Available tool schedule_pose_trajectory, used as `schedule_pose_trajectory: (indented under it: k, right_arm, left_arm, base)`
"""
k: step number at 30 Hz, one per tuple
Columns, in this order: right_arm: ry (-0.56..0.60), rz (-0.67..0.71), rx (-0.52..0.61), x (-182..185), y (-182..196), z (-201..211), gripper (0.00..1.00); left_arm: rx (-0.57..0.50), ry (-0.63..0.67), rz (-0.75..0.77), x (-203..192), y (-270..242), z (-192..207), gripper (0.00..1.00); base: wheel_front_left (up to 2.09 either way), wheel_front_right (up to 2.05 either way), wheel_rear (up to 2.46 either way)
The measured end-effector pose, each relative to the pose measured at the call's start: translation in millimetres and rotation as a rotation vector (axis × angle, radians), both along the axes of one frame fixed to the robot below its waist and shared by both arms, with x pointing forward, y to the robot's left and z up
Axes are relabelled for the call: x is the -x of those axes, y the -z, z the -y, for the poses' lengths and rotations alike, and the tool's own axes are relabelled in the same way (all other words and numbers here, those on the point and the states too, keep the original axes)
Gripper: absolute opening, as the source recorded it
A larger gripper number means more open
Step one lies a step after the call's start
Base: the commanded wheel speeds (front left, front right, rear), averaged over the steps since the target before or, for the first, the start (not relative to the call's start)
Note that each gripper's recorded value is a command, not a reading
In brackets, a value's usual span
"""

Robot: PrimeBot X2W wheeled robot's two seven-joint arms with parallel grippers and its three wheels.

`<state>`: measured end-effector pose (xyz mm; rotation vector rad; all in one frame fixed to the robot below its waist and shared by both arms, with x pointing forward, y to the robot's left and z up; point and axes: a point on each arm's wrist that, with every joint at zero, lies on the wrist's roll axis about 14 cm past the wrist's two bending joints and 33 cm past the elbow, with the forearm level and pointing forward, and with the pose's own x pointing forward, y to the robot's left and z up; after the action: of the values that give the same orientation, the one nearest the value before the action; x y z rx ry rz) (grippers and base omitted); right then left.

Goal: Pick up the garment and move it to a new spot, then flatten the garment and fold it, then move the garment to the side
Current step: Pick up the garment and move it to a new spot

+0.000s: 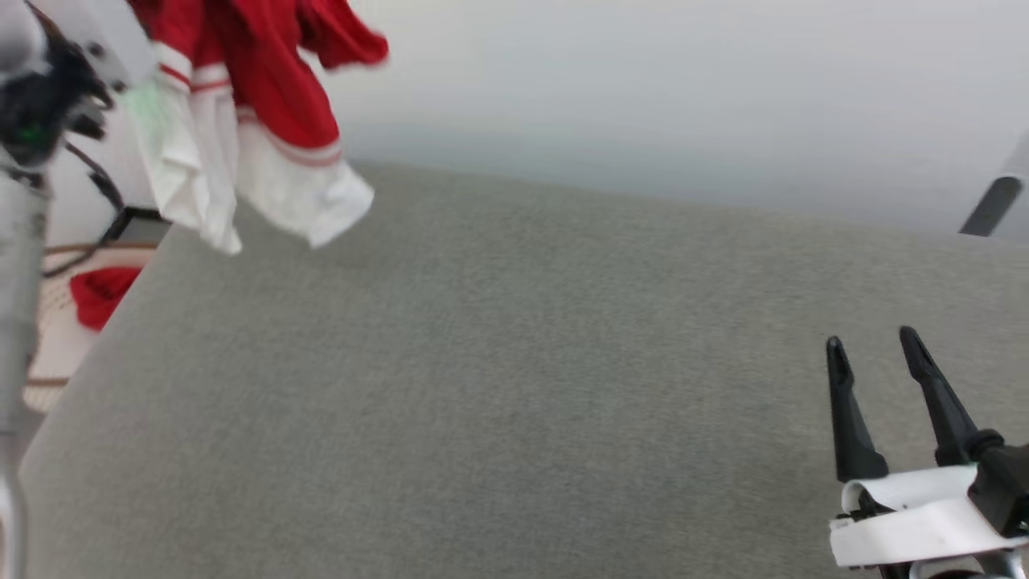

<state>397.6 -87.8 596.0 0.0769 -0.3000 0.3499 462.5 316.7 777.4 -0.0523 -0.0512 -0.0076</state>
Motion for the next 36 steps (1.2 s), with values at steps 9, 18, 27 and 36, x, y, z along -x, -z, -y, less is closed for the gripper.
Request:
schedule_pose_trajectory:
  k: [9,18,27,36]
  right_arm:
    - [0.184,0.020,0.014,20,-5,62,1.00]
    - [0.408,0.022,0.013,49,-5,136,1.00]
    - [0.489,0.000,0.007,61,4,162,1.00]
    - [0.495,-0.056,-0.018,56,24,164,1.00]
  left_arm:
    - [0.006,0.201,-0.026,-13,18,84,0.00]
    - [0.027,0.358,-0.101,-19,47,162,0.00]
    - [0.044,0.500,-0.281,-7,112,228,0.00]
    - [0.051,0.571,-0.523,7,205,259,0.00]
  base:
    - [0.00,0.00,0.00]
    - [0.00,0.00,0.00]
    - [0.00,0.00,0.00]
    - [0.00,0.00,0.00]
